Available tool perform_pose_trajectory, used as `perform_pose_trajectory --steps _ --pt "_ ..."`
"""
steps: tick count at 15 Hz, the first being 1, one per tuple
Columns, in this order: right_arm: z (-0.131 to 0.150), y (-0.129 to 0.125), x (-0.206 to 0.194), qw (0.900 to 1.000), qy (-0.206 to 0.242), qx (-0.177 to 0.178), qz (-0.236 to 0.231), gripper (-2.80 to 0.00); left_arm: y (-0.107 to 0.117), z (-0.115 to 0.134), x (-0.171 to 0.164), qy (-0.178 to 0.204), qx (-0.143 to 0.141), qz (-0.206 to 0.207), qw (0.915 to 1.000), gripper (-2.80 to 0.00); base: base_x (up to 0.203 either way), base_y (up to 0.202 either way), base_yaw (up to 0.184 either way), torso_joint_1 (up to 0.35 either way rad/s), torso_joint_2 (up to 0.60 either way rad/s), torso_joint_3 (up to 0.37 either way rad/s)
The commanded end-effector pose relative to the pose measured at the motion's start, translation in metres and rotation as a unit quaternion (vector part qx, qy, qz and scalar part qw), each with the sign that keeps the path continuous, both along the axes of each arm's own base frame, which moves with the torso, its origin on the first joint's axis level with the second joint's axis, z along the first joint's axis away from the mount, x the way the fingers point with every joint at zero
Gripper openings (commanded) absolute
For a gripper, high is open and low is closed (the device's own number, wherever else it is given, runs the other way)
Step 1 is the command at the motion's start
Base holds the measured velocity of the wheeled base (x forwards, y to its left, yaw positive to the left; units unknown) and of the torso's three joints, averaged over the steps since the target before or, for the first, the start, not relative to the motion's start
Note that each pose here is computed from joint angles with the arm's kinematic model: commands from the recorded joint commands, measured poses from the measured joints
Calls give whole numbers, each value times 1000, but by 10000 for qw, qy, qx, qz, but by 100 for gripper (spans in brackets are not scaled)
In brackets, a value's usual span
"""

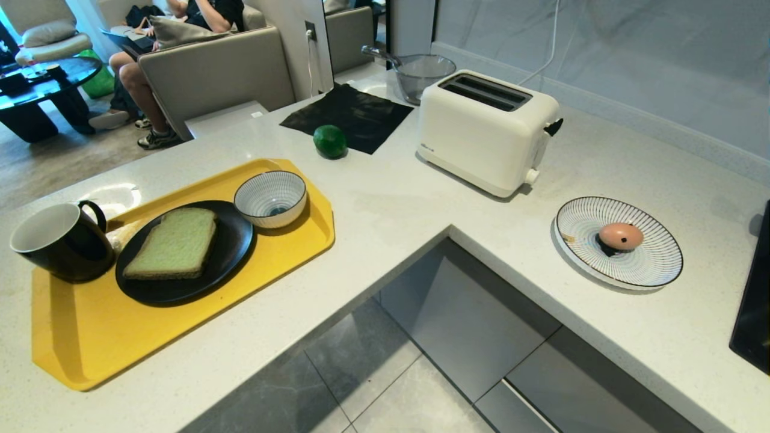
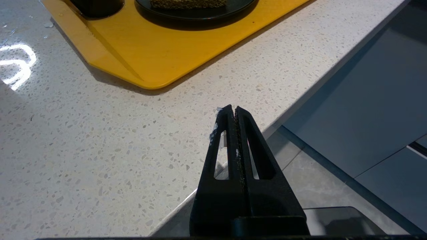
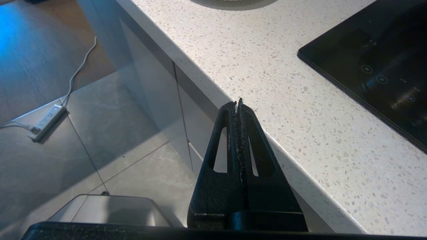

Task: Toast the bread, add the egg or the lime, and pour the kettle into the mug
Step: Pick up the egg

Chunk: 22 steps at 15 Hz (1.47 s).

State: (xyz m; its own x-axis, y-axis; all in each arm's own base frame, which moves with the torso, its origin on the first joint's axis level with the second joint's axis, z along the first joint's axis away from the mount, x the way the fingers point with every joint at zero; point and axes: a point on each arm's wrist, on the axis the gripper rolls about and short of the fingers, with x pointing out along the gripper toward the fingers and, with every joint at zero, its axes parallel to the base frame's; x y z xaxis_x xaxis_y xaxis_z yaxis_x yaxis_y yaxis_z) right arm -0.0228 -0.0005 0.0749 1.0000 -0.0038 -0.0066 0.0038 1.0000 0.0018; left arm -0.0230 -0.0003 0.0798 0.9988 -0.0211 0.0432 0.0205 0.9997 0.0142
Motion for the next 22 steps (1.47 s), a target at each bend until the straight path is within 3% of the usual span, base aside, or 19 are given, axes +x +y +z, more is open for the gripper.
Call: perform_pose_trajectory --steps 1,8,22 --pt "0 0 0 10000 5 -2 -4 -280 0 -5 1 78 2 -2 10000 -280 0 0 0 0 0 0" --pt "0 0 0 10000 5 6 -12 -280 0 -5 1 78 2 -2 10000 -280 0 0 0 14 -21 -10" --pt "0 0 0 10000 5 29 -12 -280 0 -5 1 78 2 0 10000 -280 0 0 0 205 -371 -166"
